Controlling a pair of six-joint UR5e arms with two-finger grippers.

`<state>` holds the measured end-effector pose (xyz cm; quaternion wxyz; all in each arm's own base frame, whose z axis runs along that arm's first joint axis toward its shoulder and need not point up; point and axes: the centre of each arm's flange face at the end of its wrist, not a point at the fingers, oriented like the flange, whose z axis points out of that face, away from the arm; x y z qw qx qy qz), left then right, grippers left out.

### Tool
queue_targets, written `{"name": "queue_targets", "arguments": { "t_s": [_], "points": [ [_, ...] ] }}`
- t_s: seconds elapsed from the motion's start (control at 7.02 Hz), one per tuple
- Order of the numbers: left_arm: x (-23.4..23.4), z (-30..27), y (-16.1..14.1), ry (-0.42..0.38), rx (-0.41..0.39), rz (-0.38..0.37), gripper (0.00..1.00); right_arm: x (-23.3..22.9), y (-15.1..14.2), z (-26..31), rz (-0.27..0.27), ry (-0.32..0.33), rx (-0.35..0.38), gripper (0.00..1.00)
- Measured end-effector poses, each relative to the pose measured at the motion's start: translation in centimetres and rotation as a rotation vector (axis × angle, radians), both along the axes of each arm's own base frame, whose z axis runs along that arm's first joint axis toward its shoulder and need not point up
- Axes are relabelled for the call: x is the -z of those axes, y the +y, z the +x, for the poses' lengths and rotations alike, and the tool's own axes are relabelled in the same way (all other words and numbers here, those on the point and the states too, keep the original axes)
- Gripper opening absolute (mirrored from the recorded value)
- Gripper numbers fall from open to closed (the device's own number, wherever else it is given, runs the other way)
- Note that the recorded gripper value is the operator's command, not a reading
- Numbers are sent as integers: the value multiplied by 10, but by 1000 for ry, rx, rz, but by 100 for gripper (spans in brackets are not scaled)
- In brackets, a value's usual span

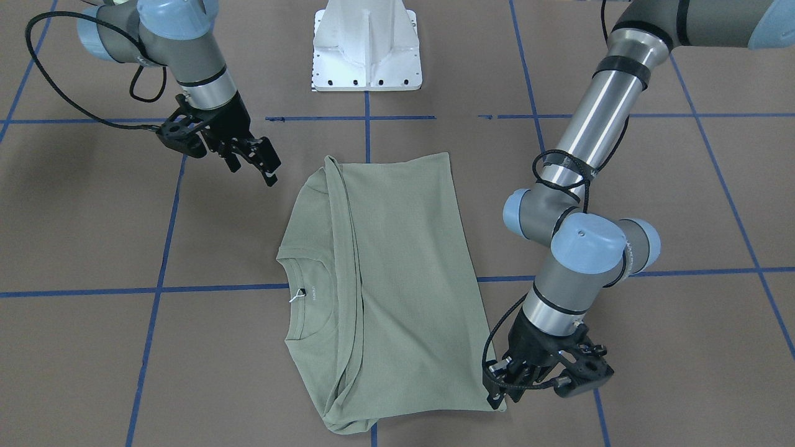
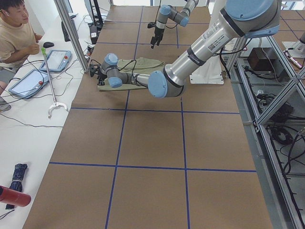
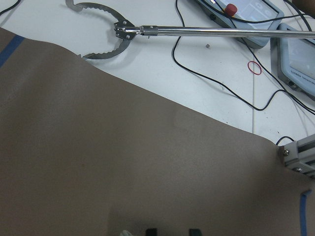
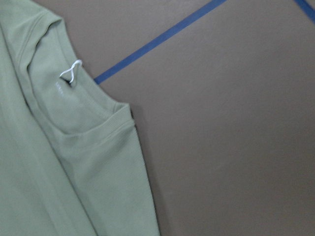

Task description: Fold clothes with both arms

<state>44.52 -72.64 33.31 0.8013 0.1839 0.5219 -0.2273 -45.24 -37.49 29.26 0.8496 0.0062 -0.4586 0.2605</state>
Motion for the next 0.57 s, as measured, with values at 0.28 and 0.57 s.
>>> {"name": "queue_targets", "arguments": {
  "t_s": [0.28,0.57],
  "points": [
    [-24,-30,40,37,-49,17,62,22,16,-45,190,35,192,100],
    [-42,-47,64,51,-79,14,62,39,22,-73,369,117,360,100]
  ]
}}
